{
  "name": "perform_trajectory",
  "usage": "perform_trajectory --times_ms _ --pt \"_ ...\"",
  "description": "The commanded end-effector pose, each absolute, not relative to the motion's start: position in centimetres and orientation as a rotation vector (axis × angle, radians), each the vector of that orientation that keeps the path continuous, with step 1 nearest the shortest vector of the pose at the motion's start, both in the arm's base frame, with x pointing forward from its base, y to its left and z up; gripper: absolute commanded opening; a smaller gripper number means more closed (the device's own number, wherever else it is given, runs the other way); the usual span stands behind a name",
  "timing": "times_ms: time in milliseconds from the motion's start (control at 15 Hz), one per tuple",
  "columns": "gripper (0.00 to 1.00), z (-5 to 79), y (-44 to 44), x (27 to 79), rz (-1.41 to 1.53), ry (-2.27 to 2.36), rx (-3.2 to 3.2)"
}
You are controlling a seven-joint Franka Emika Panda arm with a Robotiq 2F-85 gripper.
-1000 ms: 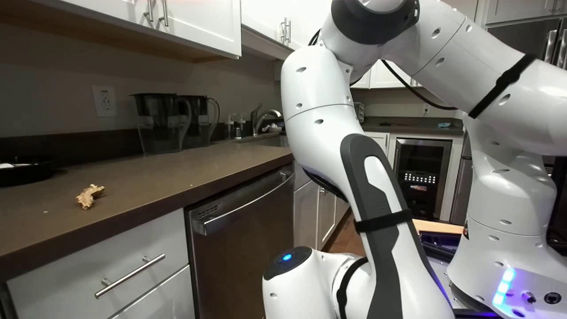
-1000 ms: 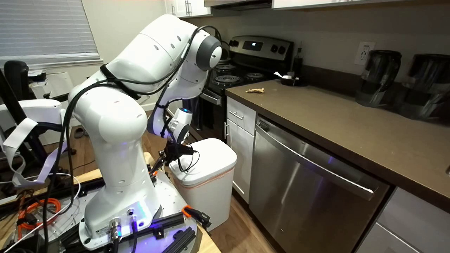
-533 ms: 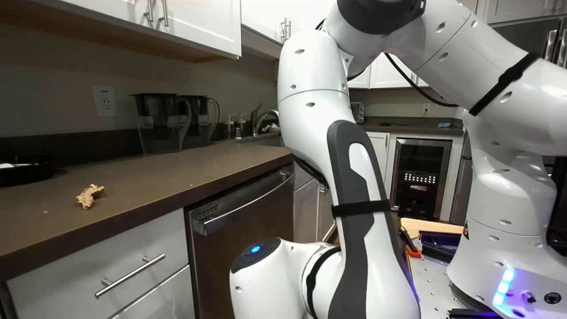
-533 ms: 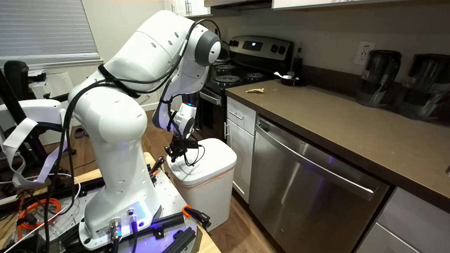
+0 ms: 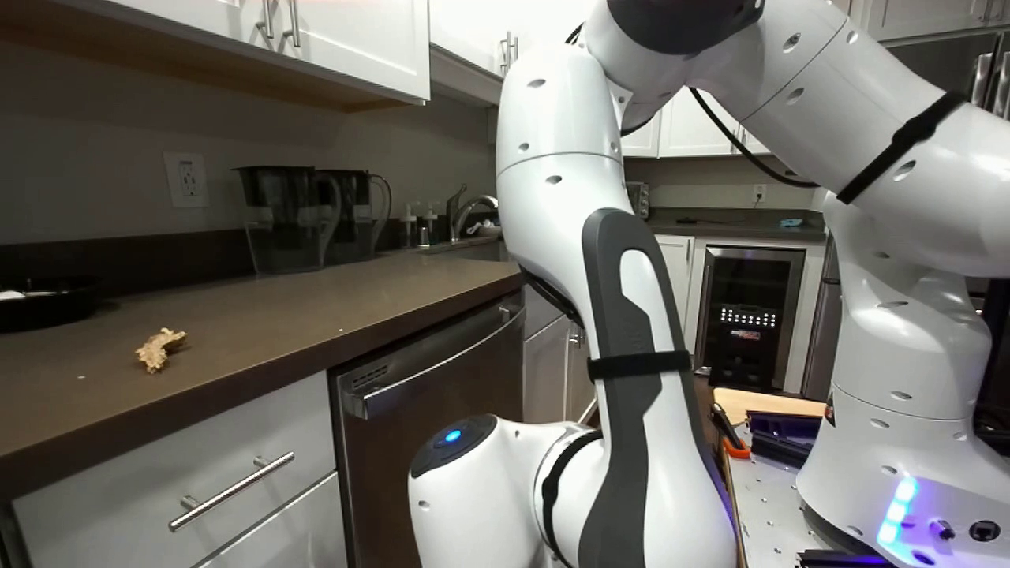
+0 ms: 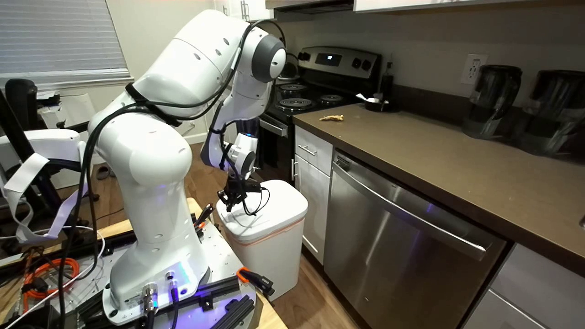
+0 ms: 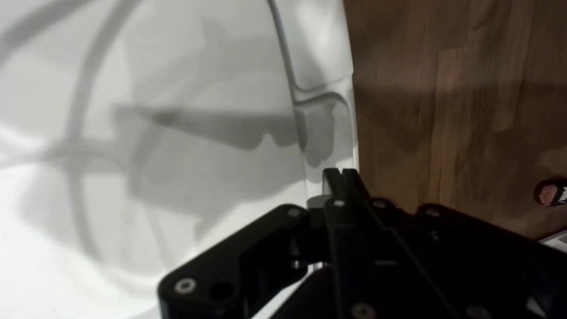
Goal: Open the white bin
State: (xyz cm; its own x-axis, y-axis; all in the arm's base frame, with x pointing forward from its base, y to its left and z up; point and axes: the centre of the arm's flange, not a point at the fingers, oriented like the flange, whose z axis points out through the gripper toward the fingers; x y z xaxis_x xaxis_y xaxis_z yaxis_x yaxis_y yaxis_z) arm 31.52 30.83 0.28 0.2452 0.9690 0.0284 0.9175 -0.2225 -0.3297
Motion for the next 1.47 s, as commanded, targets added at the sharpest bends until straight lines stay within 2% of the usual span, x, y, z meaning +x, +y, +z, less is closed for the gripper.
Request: perform_trajectory --times_ms 0,533,1400 --pt "0.05 0.6 30.1 30.3 0.266 -1.767 -2.249" --pt "0.05 0.2 29.6 29.0 0.064 -1.73 -2.234" --pt "0.05 -2.9 30.8 25.7 0.081 -1.855 -2.156"
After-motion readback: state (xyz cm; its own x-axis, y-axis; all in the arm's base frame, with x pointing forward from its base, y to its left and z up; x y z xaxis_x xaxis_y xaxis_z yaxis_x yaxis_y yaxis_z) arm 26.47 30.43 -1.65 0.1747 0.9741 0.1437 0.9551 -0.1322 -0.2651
